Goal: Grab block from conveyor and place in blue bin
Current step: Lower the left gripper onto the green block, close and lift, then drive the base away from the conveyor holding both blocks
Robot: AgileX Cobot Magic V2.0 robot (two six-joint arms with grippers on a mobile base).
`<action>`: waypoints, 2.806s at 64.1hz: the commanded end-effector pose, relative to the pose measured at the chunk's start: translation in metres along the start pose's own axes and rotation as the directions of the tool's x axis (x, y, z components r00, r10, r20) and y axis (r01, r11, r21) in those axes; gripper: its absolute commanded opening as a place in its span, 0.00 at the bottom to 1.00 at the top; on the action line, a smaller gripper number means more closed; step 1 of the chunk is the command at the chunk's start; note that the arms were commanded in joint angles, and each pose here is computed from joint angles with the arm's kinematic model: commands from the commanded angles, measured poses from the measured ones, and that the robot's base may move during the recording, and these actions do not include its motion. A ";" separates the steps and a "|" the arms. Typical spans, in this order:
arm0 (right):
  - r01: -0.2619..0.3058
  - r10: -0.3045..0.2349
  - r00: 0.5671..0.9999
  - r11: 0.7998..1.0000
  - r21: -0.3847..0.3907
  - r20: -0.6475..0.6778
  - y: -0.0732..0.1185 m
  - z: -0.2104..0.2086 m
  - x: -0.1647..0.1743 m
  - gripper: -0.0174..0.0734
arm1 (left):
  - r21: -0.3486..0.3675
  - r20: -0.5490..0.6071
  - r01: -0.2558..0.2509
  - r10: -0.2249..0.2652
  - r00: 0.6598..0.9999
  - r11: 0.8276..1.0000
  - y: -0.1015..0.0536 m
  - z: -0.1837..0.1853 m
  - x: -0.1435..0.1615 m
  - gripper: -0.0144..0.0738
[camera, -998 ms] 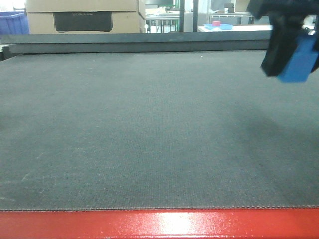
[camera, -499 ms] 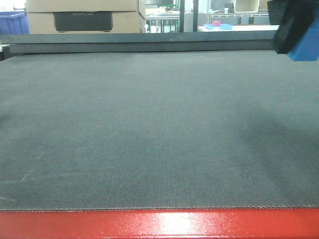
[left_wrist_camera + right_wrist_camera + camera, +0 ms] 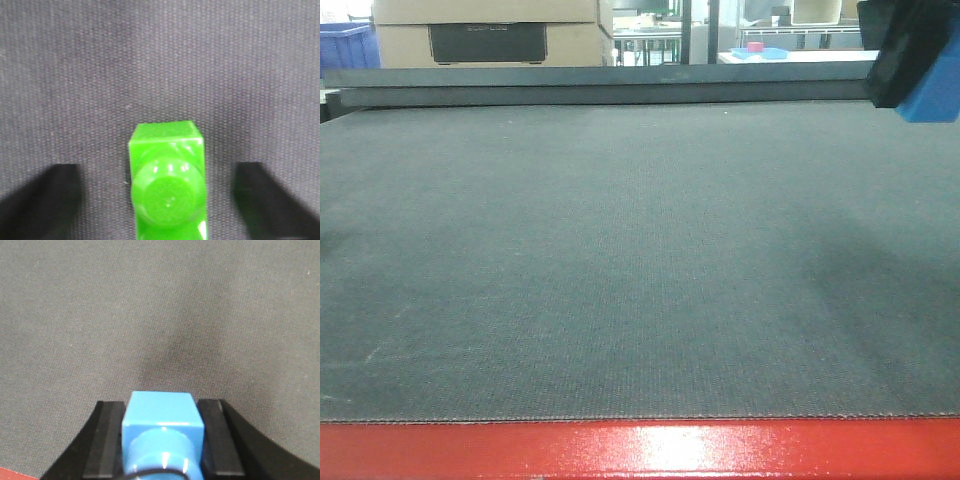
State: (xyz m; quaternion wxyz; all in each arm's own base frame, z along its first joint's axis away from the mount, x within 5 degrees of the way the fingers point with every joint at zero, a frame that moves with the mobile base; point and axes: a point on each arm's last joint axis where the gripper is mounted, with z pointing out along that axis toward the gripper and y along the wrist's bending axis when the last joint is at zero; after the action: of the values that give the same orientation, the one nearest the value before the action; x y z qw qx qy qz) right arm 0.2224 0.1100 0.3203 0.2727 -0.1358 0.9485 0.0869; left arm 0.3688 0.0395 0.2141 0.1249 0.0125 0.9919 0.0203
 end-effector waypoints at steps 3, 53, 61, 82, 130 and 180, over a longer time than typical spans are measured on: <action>0.016 -0.016 0.999 1.000 0.002 0.032 0.000 -0.003 -0.001 0.01 | 0.010 0.010 0.007 -0.007 1.000 1.000 0.000 -0.003 -0.002 0.22; -0.098 0.071 0.987 0.976 0.192 0.141 -0.062 -0.008 0.003 0.01 | 0.074 0.341 -0.173 0.138 0.930 0.982 -0.071 -0.150 0.031 0.04; -0.102 0.075 0.986 0.979 0.179 0.151 -0.060 -0.007 0.030 0.01 | 0.093 0.417 -0.168 0.115 0.902 0.981 -0.070 -0.178 0.048 0.04; -0.113 0.052 0.938 0.981 0.160 0.341 -0.053 -0.065 0.062 0.01 | 0.072 0.591 -0.173 0.097 0.801 0.982 -0.062 -0.241 0.099 0.04; -0.079 -0.032 0.805 0.984 0.160 0.592 -0.039 -0.184 0.031 0.01 | 0.051 0.745 -0.172 0.077 0.663 0.984 -0.055 -0.293 0.151 0.04; -0.077 -0.036 0.791 0.984 0.158 0.610 -0.039 -0.186 0.029 0.01 | 0.046 0.789 -0.166 0.066 0.611 0.985 -0.055 -0.297 0.147 0.04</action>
State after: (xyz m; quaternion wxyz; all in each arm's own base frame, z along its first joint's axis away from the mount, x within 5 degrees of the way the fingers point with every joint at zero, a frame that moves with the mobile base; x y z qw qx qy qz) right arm 0.1194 0.0227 0.4522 0.5607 -0.0610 0.8243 0.0488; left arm 0.1532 -0.0204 0.4600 0.5278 0.0919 0.8439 -0.0288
